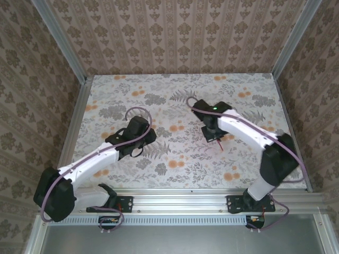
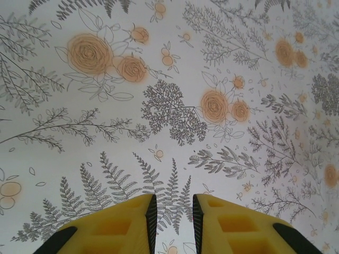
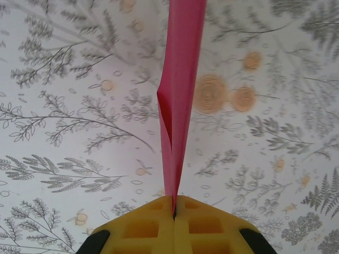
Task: Fold a paper plane with a square sheet of paper (pick it up from the middle)
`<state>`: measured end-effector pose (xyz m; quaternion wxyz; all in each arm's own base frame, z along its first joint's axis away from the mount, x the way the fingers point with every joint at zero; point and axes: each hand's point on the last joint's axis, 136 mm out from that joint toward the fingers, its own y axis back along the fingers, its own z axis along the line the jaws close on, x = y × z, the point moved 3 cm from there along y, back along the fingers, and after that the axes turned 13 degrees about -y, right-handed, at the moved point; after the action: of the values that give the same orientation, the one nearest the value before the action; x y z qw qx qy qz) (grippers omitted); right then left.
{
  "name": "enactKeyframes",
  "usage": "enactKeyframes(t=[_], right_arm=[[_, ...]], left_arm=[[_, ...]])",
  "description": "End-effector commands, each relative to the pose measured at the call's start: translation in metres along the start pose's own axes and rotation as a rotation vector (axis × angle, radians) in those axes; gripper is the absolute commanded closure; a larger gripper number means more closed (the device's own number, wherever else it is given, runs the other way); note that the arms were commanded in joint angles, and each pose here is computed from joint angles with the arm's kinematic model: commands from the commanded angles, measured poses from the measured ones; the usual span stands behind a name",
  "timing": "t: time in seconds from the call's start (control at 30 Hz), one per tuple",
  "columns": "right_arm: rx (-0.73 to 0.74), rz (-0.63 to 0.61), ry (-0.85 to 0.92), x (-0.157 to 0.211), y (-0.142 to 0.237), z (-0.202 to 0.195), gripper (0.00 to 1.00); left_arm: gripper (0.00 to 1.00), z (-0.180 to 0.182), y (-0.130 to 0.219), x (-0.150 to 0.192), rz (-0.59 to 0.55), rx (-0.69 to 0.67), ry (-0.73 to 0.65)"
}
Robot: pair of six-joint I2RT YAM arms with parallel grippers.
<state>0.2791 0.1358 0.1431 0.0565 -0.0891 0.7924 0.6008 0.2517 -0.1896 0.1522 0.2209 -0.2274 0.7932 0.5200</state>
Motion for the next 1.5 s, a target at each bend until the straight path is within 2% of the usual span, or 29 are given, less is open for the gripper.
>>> enactKeyframes(t=[0.0, 0.17, 0.23, 0.3, 0.4, 0.47, 0.57, 0.77, 0.9, 1.03, 1.3, 1.47], right_arm=[[0.05, 0.059, 0.039, 0.001, -0.013, 0.029, 0.94], [-0.053, 0.115, 0.077, -0.001, -0.024, 0.094, 0.9], [-0.118, 0.123, 0.068, -0.002, -0.021, 0.112, 0.79], [-0.204, 0.144, 0.059, -0.001, -0.017, 0.127, 0.77], [-0.335, 0.144, 0.043, -0.003, -0.004, 0.138, 0.61], [-0.44, 0.136, -0.005, -0.005, 0.007, 0.134, 0.55], [-0.587, 0.091, -0.098, -0.012, 0.016, 0.112, 0.53], [-0.78, 0.054, -0.304, -0.028, -0.013, 0.054, 0.49], [-0.794, 0.097, -0.324, -0.037, -0.036, 0.046, 0.49], [-0.758, 0.128, -0.331, -0.04, -0.058, 0.046, 0.5], [-0.729, 0.185, -0.318, -0.026, -0.086, 0.05, 0.5], [-0.761, 0.232, -0.316, -0.009, -0.089, 0.054, 0.5]], left_arm=[[0.73, 0.01, 0.006, 0.001, -0.01, -0.043, 0.015], [0.72, 0.01, 0.011, 0.002, -0.009, -0.034, 0.013], [0.72, 0.011, 0.013, 0.003, -0.004, -0.036, 0.009], [0.72, 0.011, 0.014, 0.003, -0.003, -0.033, 0.006], [0.7, 0.009, 0.013, 0.003, 0.005, -0.018, -0.004], [0.69, 0.004, 0.01, 0.004, 0.016, 0.007, -0.014], [0.68, -0.011, 0.002, 0.006, 0.048, 0.077, -0.04], [0.68, -0.064, -0.032, 0.022, 0.194, 0.225, -0.131], [0.68, -0.091, -0.061, 0.037, 0.292, 0.255, -0.137], [0.66, -0.098, -0.085, 0.049, 0.355, 0.243, -0.105], [0.63, -0.102, -0.111, 0.061, 0.405, 0.245, -0.08], [0.63, -0.104, -0.122, 0.065, 0.424, 0.256, -0.069]])
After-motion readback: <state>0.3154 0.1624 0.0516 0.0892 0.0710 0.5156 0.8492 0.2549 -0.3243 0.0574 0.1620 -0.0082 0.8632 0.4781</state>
